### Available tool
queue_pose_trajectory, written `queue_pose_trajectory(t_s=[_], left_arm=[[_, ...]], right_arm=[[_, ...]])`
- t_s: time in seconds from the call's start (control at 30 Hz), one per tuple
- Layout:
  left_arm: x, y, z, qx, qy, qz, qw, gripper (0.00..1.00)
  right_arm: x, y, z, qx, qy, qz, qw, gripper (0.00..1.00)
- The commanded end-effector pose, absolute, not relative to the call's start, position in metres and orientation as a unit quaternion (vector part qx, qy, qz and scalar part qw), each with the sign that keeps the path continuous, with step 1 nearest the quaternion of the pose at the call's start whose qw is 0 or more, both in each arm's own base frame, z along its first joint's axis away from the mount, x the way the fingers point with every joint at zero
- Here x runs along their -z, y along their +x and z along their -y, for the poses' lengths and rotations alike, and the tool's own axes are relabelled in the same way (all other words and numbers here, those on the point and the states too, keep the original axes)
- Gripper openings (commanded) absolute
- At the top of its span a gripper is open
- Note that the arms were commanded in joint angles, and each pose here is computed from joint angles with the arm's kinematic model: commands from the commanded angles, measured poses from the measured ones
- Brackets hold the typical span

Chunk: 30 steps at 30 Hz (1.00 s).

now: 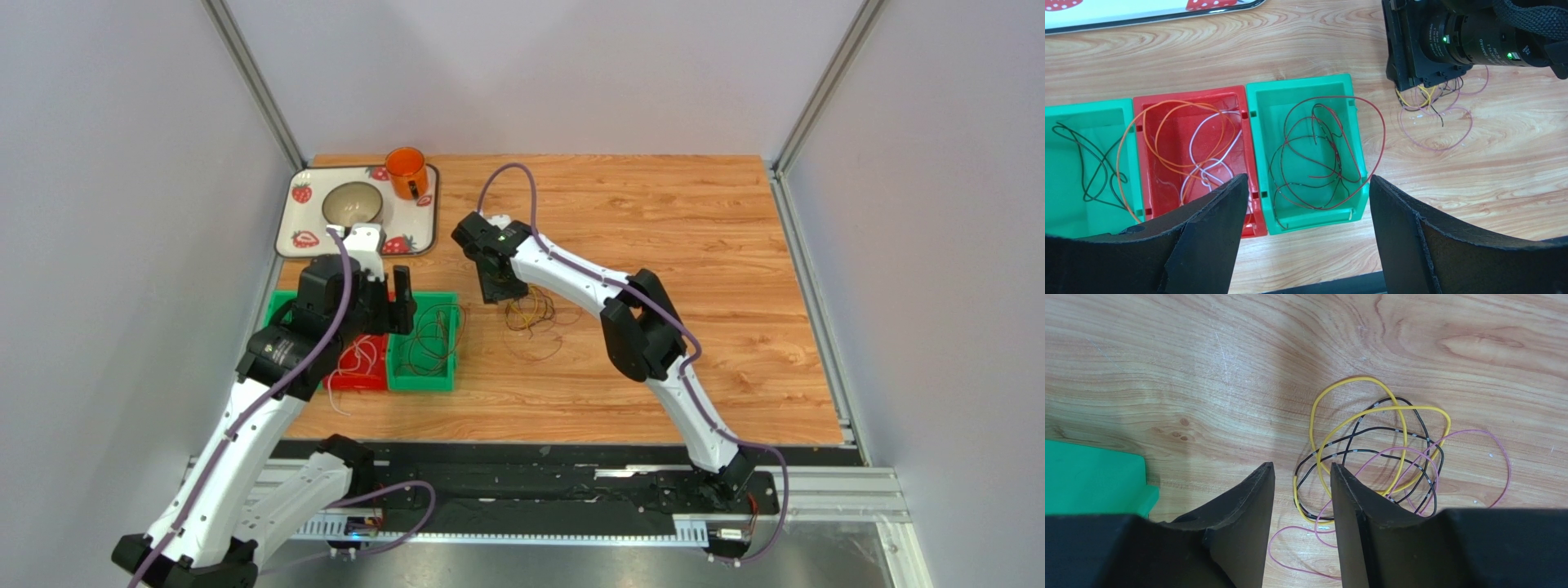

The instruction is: Untangle the cables

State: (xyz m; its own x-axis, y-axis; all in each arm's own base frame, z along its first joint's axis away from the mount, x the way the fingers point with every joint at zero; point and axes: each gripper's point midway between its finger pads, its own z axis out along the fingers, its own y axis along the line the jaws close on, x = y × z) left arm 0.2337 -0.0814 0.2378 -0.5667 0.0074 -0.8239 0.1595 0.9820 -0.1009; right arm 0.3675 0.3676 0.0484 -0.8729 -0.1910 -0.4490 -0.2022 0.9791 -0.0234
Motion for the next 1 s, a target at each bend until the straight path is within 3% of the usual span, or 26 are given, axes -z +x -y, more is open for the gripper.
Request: queue_pose_trajectory(t_s=[0.0,0.67,0.8,0.83,0.97], left_arm=[[-0.238,0.233,0.081,0.077,0.059,-0.880,0.465,0.80],[-0.239,0.233,0.081,0.078,0.059,-0.879,0.466,0.79],[-0.239,0.233,0.080,0.077,0.058,-0.879,0.467,0.79],[-0.239,0.232,0.080,0.078,0.058,-0.879,0.467,0.79],[-0.239,0.233,0.080,0.077,0.059,-0.879,0.466,0.79]], right_arm=[[-0.046,0.367,-0.367,-0.008,-0.101,-0.967,0.234,0.42],[-0.040,0.363,-0.356,0.014,-0.096,-0.968,0.230,0.27],[-0.046,0.364,-0.354,0.016,-0.093,-0.967,0.236,0.14],[-0.048,0.366,-0.355,0.014,-0.092,-0.966,0.239,0.01],[-0.054,0.367,-0.355,0.014,-0.094,-0.966,0.242,0.00]])
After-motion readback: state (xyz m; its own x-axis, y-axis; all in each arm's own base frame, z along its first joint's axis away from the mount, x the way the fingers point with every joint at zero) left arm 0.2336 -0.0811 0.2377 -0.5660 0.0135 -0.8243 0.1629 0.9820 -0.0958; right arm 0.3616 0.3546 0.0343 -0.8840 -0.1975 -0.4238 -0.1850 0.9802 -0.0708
